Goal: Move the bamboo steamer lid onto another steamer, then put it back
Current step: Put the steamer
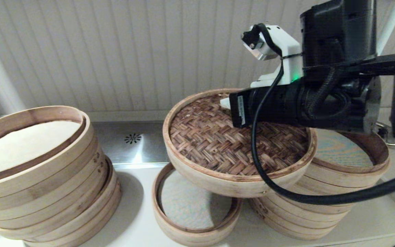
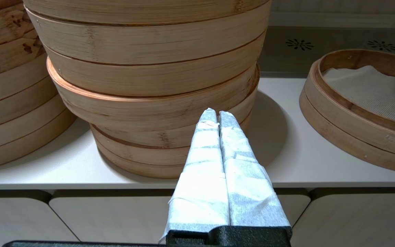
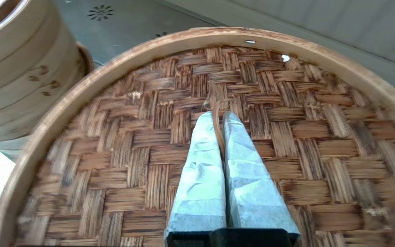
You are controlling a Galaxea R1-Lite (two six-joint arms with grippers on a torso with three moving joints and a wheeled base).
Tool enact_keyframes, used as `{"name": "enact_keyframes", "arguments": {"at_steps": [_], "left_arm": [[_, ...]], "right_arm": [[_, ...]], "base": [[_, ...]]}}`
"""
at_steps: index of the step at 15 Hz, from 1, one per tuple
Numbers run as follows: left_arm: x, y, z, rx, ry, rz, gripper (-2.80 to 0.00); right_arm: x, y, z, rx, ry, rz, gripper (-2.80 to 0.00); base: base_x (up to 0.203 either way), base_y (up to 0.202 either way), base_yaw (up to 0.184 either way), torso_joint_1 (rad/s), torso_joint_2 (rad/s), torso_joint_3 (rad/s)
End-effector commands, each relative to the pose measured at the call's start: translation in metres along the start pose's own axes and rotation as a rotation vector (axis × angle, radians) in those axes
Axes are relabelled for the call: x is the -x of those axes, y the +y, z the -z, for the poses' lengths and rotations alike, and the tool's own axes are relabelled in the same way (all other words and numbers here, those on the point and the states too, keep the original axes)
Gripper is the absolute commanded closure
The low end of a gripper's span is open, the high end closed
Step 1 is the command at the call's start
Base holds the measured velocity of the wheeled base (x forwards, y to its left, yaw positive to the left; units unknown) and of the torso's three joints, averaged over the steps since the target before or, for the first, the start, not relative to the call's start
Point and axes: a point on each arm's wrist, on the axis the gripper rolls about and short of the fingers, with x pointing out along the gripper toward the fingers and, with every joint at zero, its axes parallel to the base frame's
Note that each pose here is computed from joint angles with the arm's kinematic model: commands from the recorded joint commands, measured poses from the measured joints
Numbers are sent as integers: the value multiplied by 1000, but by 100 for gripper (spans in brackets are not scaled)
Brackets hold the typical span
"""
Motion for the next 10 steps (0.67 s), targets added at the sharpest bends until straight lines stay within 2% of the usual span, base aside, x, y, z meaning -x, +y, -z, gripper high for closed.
{"name": "enact_keyframes", "arguments": {"at_steps": [1, 3, 10], "left_arm": [[0, 0, 0, 0, -1, 0, 0], [0, 0, 0, 0, -1, 0, 0], [0, 0, 0, 0, -1, 0, 0]], "right_arm": [[-14, 12, 3, 9, 17, -10, 0], [-22, 22, 9, 21, 35, -17, 0], [-54, 26, 31, 32, 115, -14, 0]], "base": [[0, 0, 0, 0, 0, 0], [0, 0, 0, 0, 0, 0], [0, 0, 0, 0, 0, 0]]}}
